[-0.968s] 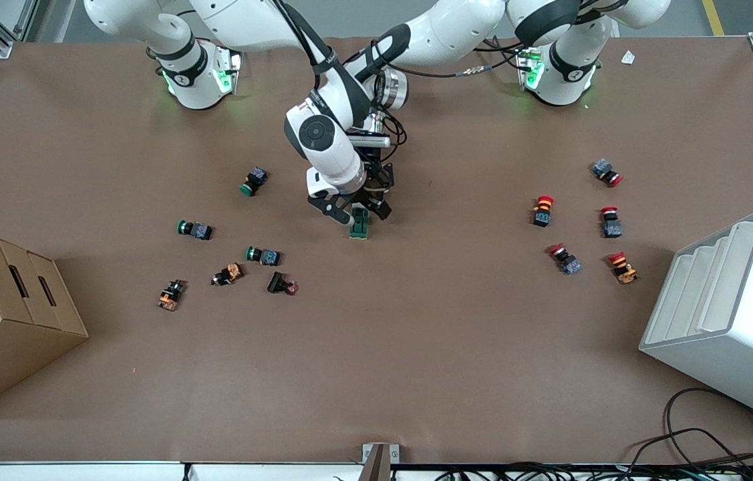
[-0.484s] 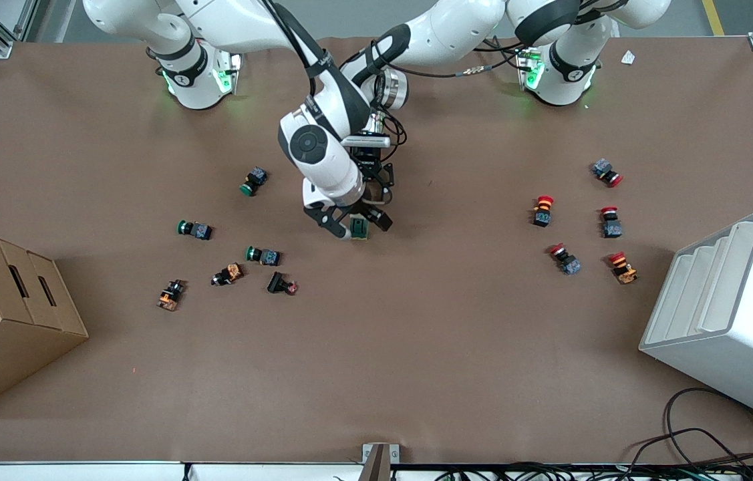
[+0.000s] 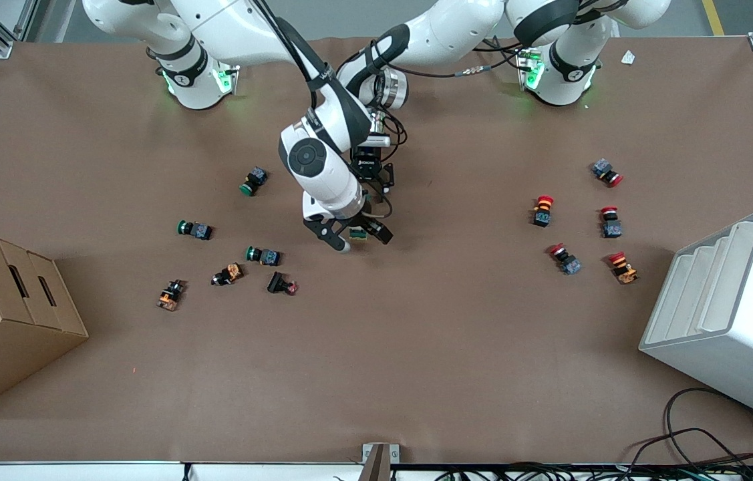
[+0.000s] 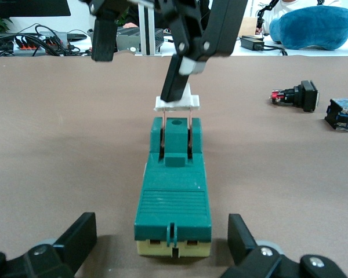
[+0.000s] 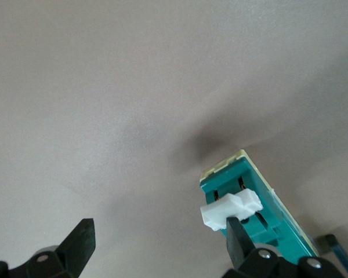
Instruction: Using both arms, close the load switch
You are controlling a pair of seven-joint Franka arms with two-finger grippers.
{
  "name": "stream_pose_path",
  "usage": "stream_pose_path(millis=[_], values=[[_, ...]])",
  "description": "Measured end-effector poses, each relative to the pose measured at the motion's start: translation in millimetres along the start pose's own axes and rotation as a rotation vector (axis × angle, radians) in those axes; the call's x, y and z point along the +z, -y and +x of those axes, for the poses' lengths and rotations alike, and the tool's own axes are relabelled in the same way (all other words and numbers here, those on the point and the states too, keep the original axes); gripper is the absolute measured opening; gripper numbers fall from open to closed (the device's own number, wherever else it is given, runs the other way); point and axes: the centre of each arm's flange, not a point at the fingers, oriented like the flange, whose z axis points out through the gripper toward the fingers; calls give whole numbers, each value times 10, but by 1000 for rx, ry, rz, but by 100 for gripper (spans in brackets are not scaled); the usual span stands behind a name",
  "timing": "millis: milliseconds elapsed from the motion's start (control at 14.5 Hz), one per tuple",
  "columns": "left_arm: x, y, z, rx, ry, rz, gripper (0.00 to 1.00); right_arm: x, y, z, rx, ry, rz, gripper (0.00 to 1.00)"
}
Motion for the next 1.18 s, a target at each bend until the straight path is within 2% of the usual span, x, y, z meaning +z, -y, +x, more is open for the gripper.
stream_pose_path(millis=[761, 968, 1176], values=[[50, 15, 15, -1, -7, 7, 100, 127, 46, 249, -83, -14, 3, 100], [77, 22, 24, -1, -10, 11, 100, 42, -46, 731, -152, -25, -11, 100], [101, 25, 38, 23, -12, 15, 100, -348, -226, 1510, -232, 19, -70, 100]])
